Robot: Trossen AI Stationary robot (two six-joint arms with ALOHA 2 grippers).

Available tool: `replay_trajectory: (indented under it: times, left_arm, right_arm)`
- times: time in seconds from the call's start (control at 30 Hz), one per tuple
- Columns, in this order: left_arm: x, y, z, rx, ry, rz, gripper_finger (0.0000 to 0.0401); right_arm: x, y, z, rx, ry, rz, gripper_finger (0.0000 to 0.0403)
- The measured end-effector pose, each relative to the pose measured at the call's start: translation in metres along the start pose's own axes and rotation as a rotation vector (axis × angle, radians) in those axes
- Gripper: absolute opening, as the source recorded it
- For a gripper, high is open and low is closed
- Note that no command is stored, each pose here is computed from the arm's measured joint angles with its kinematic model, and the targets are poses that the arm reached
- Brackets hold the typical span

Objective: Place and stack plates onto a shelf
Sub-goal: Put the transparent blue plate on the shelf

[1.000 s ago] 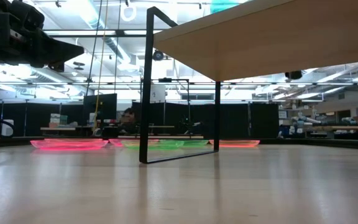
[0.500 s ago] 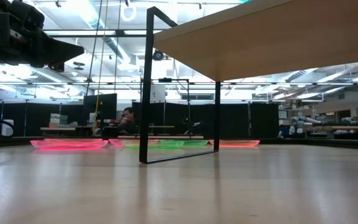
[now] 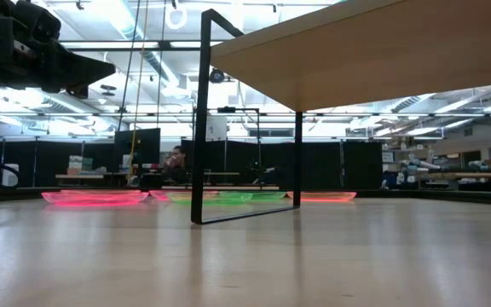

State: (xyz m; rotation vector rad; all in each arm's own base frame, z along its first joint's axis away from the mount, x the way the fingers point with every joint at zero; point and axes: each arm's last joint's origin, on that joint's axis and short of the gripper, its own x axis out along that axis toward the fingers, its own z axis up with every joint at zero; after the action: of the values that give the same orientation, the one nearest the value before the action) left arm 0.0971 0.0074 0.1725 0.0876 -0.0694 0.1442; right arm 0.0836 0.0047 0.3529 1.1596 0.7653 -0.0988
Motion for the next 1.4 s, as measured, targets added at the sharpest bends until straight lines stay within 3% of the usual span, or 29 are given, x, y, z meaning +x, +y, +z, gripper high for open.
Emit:
replay_trajectory:
  times: [0.2,0.53,1.03,1.4]
  left_arm:
    - [0.0,0.0,0.0,0.0,0.0,0.0,0.0009]
    - [0.0,0.0,0.0,-0.001,0.0,0.0,0.0009]
    - [0.0,0.0,0.0,-0.001,0.0,0.0,0.0009]
    - [0.0,0.0,0.0,-0.001,0.004,0.0,0.0009]
  right_arm:
    - [0.002,0.008,-0.004,-0.076,0.064,-0.063,0.0005]
    - [0.039,0.023,-0.017,-0.202,0.243,-0.165,0.0006]
    - [0.076,0.037,-0.059,-0.313,0.348,-0.315,0.0007]
    - [0.092,0.038,-0.068,-0.364,0.349,-0.394,0.0009]
